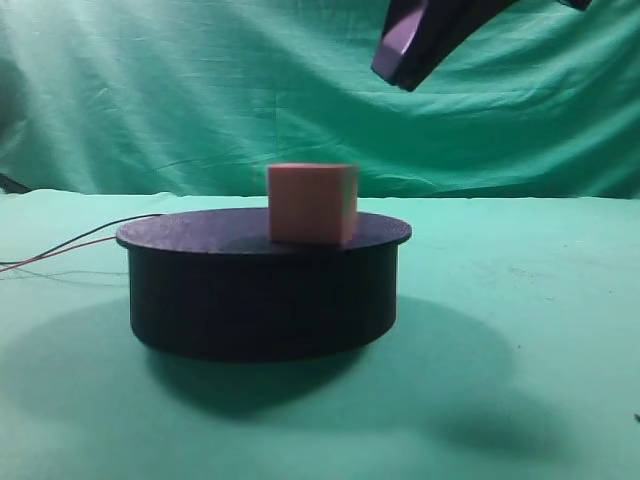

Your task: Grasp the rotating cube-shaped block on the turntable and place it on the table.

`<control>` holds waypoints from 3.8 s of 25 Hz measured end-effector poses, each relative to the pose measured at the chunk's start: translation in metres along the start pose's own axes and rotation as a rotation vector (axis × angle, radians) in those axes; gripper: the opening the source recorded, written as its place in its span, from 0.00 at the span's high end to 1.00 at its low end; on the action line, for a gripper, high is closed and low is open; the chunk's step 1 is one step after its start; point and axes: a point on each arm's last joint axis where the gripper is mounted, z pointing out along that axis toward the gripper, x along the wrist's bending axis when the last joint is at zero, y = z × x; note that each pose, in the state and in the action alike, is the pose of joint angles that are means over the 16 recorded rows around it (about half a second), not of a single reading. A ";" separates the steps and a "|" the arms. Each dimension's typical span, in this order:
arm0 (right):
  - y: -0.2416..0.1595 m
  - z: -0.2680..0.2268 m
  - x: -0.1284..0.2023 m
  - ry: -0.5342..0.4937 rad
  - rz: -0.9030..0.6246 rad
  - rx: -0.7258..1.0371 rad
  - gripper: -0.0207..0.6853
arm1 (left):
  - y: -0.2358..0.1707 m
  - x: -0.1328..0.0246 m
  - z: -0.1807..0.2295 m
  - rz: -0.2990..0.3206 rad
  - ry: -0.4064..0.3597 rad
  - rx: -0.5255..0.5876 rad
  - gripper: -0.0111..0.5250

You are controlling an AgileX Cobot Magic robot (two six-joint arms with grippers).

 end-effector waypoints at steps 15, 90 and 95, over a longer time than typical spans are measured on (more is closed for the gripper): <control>0.000 0.034 -0.010 -0.007 -0.079 0.097 0.45 | 0.000 0.000 0.000 0.000 0.000 0.000 0.98; -0.204 -0.102 -0.041 -0.558 0.135 -0.744 0.97 | 0.000 0.000 0.000 0.000 0.000 0.000 0.98; -0.228 -0.086 -0.043 -0.595 0.157 -0.839 0.97 | 0.000 0.000 0.000 0.000 0.000 0.000 0.98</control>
